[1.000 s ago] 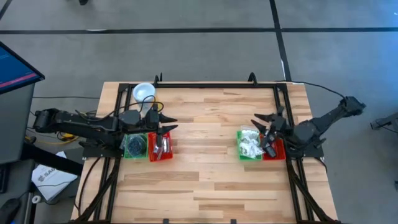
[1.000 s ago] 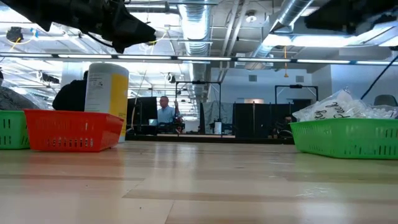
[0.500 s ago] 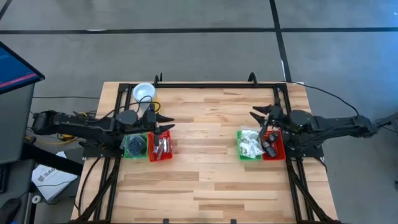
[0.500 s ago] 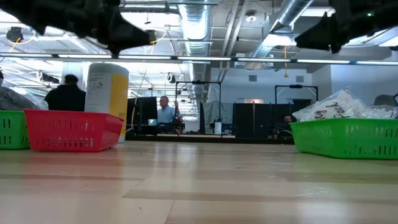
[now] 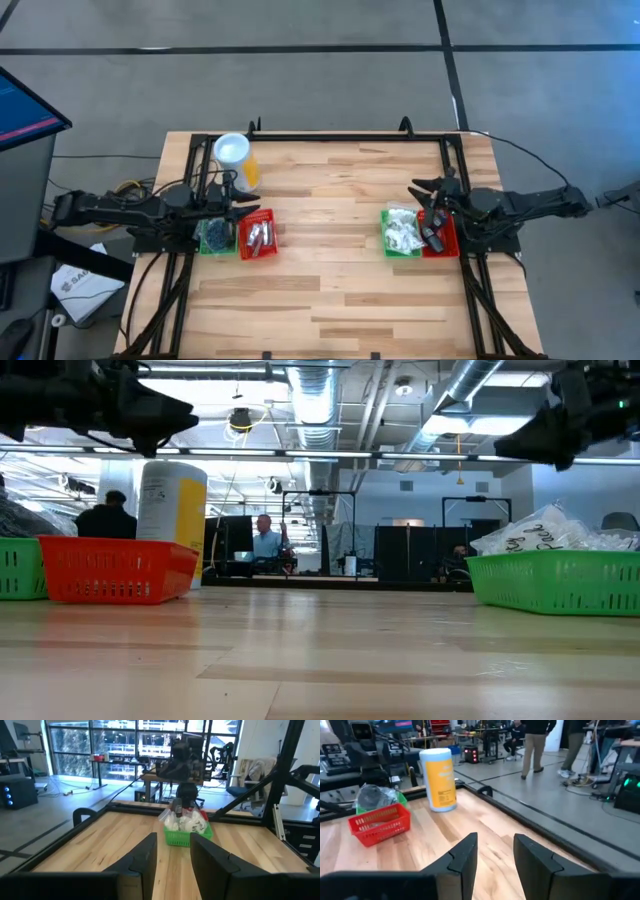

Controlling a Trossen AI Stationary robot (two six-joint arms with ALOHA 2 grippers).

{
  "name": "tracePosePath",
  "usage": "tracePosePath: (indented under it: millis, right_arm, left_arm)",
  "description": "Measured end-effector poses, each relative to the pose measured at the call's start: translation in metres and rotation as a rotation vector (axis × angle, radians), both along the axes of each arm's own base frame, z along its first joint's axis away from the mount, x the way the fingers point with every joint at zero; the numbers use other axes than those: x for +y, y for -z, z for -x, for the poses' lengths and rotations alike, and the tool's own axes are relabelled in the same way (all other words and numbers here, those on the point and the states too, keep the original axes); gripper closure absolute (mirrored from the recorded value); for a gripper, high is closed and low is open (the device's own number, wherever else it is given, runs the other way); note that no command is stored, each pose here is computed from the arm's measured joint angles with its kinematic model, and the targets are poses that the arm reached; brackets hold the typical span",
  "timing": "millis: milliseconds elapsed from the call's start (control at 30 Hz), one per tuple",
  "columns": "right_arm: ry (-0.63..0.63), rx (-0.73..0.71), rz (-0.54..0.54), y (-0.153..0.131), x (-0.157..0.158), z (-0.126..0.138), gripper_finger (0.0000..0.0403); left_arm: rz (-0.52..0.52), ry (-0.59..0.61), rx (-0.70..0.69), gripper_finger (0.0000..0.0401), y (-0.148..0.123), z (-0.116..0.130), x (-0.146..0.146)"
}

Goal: Pick & Place Travel size toiletries
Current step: Return to Home Position

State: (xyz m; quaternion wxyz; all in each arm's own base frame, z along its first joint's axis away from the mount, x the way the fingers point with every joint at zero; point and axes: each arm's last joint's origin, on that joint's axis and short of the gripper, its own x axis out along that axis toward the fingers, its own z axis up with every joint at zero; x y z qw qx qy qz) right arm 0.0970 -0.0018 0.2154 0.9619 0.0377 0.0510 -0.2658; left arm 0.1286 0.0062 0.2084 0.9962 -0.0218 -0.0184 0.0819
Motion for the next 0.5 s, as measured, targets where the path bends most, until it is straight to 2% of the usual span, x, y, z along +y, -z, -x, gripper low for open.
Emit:
tracePosePath:
  millis: [300, 500]
  right_arm:
    - [0.006, -0.039, 0.015, 0.016, 0.002, 0.001, 0.0285]
    - [0.012, 0.018, -0.009, 0.024, 0.001, 0.002, 0.0285]
  left_arm:
    - [-0.003, -0.001, 0.018, 0.0293, 0.012, 0.005, 0.0]
    - [0.016, -0.001, 0.042, 0.0293, 0.021, 0.005, 0.0]
